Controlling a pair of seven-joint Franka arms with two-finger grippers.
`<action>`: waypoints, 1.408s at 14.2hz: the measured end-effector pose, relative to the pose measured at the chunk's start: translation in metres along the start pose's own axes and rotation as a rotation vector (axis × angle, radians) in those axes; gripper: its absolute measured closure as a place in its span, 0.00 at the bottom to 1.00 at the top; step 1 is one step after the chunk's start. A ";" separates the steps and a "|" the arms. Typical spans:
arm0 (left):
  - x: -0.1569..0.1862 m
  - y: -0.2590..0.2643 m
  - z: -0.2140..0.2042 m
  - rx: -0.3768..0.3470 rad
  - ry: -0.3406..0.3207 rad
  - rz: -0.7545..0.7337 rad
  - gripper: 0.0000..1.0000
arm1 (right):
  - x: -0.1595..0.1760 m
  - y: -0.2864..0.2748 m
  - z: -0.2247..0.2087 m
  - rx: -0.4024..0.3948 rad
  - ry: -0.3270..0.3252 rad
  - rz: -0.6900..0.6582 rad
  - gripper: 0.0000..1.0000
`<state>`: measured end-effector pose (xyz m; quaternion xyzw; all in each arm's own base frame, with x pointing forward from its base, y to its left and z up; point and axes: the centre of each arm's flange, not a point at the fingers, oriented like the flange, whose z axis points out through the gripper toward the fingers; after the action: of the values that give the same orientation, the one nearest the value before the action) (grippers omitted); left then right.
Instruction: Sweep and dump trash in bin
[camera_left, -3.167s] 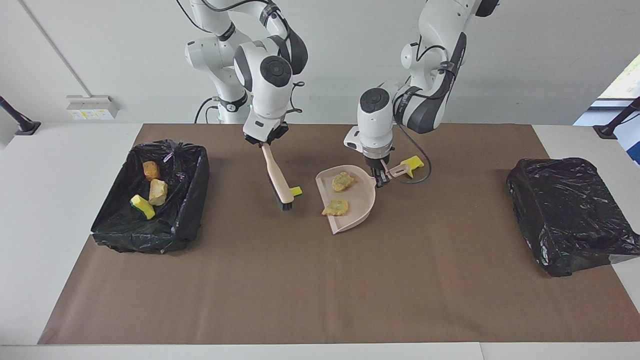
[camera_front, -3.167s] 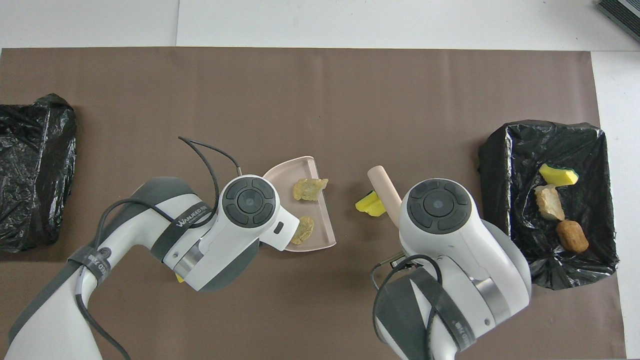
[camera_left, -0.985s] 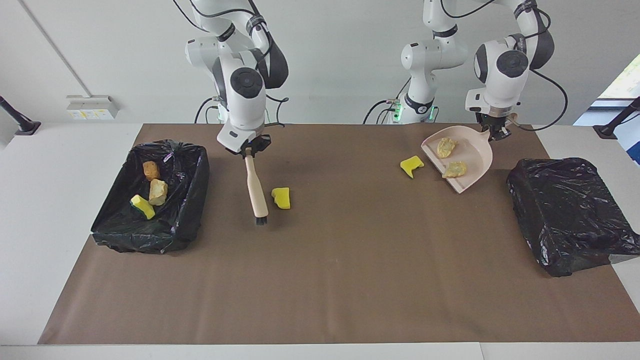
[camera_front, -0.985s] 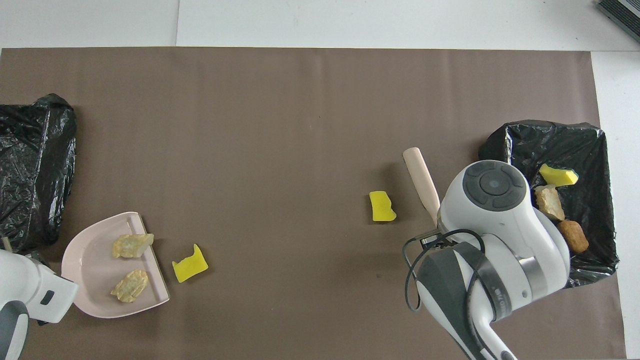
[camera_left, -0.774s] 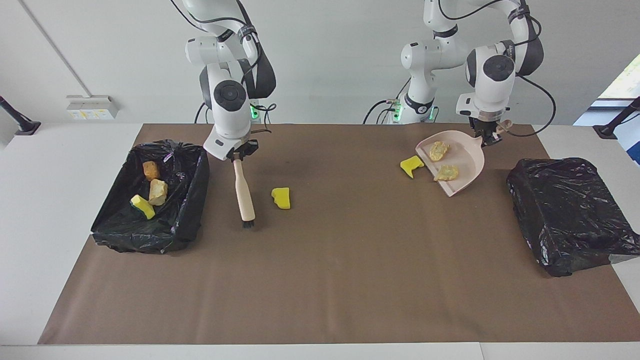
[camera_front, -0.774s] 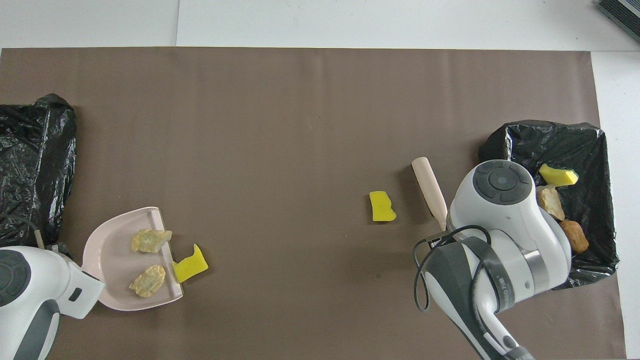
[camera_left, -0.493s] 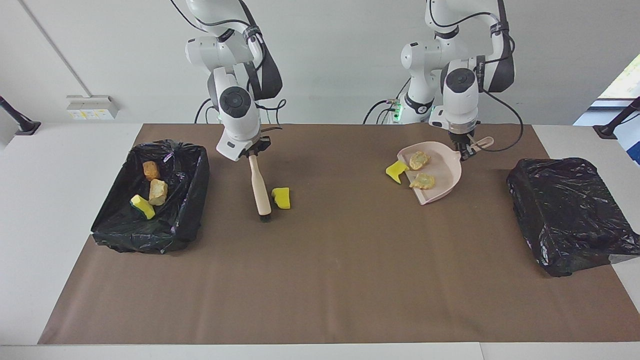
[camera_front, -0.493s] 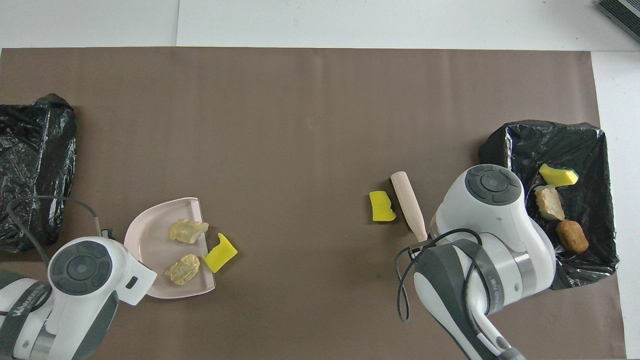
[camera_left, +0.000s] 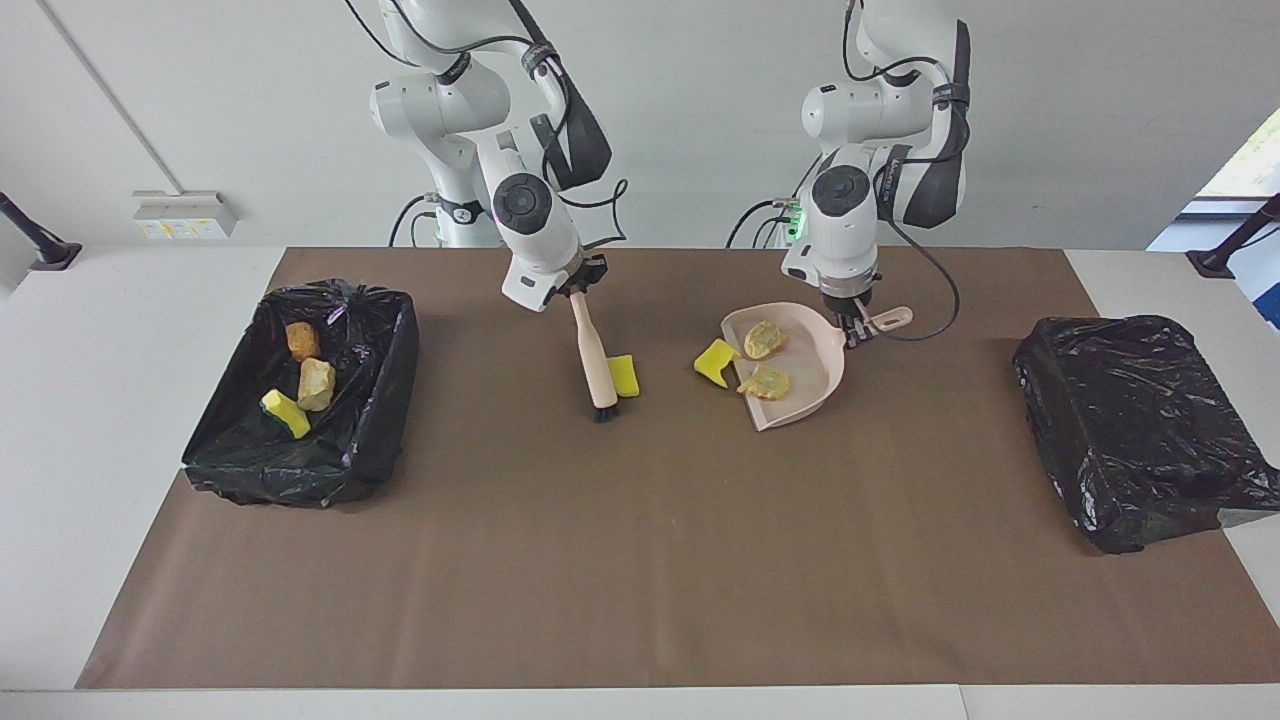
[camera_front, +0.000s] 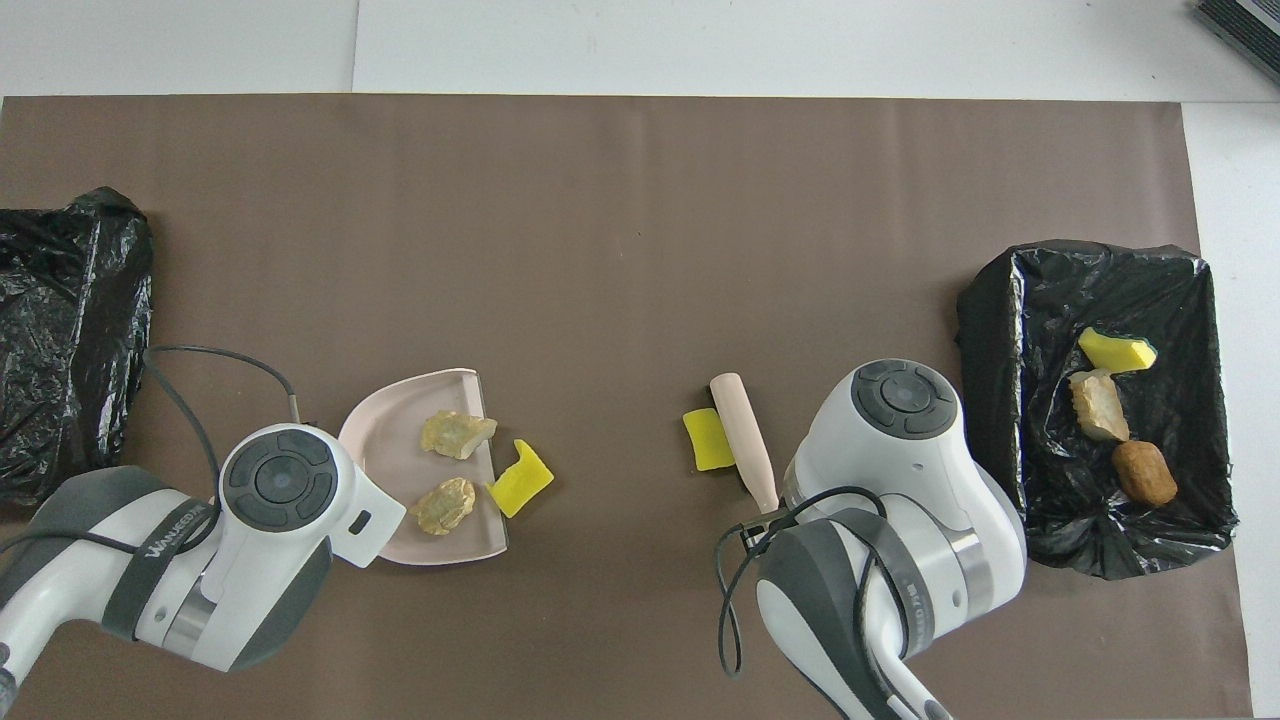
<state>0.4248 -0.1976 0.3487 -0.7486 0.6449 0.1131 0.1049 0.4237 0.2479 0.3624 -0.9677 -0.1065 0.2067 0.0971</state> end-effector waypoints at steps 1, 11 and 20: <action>0.011 0.007 -0.004 -0.001 -0.001 -0.008 0.67 | 0.000 -0.006 0.001 0.033 0.003 0.003 0.73; 0.037 0.033 -0.009 0.019 -0.013 -0.094 0.67 | -0.008 -0.083 0.025 0.267 0.013 0.015 0.73; 0.035 0.021 -0.005 -0.011 0.105 -0.019 0.67 | -0.024 -0.136 0.025 0.318 0.042 0.069 0.73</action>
<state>0.4094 -0.2346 0.3424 -0.7601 0.6418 0.0764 0.0680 0.3693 0.3759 0.3812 -0.9473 -0.0370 0.2040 0.2442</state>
